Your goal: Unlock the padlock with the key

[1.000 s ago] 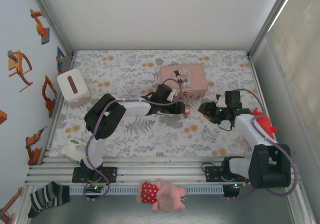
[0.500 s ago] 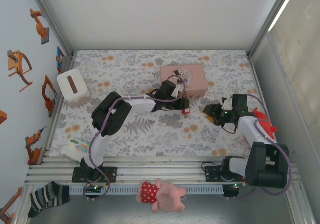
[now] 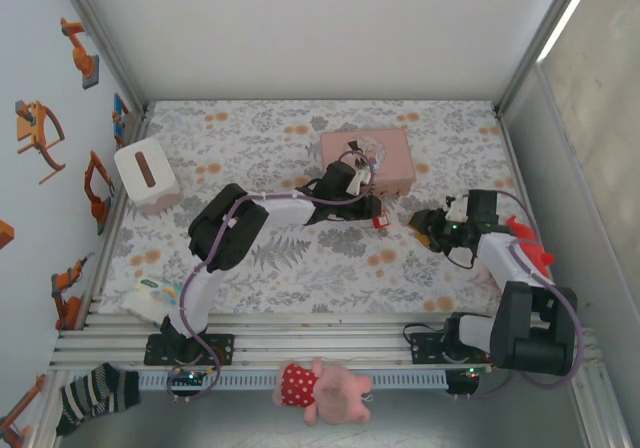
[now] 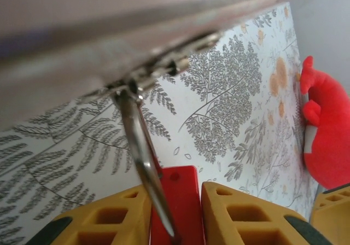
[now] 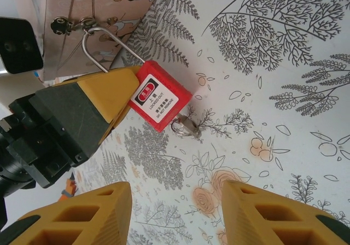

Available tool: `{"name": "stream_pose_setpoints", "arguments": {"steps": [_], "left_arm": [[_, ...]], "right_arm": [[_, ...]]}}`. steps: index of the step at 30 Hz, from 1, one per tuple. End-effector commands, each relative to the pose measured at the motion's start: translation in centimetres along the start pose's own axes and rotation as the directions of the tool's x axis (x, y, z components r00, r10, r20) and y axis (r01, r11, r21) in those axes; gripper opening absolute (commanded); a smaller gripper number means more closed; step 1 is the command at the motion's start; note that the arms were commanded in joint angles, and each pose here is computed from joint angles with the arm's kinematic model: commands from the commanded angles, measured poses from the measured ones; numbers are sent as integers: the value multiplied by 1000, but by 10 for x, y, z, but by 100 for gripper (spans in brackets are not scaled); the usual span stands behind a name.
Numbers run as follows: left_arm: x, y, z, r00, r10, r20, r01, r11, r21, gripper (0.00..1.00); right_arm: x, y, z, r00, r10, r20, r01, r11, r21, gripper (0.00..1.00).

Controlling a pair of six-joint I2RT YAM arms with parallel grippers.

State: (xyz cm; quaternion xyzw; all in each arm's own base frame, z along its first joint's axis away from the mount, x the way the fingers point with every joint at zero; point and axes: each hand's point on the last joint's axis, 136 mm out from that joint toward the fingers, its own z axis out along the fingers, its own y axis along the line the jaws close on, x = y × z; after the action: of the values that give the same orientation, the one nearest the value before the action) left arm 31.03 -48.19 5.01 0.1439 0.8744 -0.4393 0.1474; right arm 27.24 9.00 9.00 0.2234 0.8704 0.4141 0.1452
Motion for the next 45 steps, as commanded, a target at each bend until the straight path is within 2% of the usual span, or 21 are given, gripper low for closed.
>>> {"name": "stream_pose_setpoints", "arguments": {"steps": [1, 4, 9, 19, 26, 31, 41, 45], "left_arm": [[7, -11, 5, 999, -26, -31, 27, 999, 46, 25], [6, -10, 7, 999, -27, -36, 29, 999, 41, 24], [12, 0, 16, 997, -60, -50, 61, 998, 33, 35], [21, 9, 33, 995, -74, -60, 75, 997, 13, 43], [31, 17, 44, 993, -94, -64, 94, 996, -7, 43], [41, 18, 47, 992, -107, -63, 106, 994, -11, 40], [39, 20, 43, 990, -138, -38, 138, 990, 17, 17], [35, 13, 34, 992, -124, -38, 126, 991, 41, 11]], "right_arm": [[3, 4, -1, 1000, -27, -2, 27, 999, -40, 46], [6, 3, -2, 1000, -26, -3, 26, 999, -41, 46], [6, 4, -4, 1000, -27, 1, 27, 999, -40, 46], [3, 10, -7, 999, -40, 9, 40, 998, -44, 45], [4, 6, -8, 999, -35, 8, 35, 999, -39, 45], [2, 7, -12, 999, -33, 18, 33, 998, -45, 45], [6, 4, -17, 999, -39, 24, 39, 999, -31, 45], [3, 6, -21, 993, -108, 52, 108, 994, -11, 45]]}}
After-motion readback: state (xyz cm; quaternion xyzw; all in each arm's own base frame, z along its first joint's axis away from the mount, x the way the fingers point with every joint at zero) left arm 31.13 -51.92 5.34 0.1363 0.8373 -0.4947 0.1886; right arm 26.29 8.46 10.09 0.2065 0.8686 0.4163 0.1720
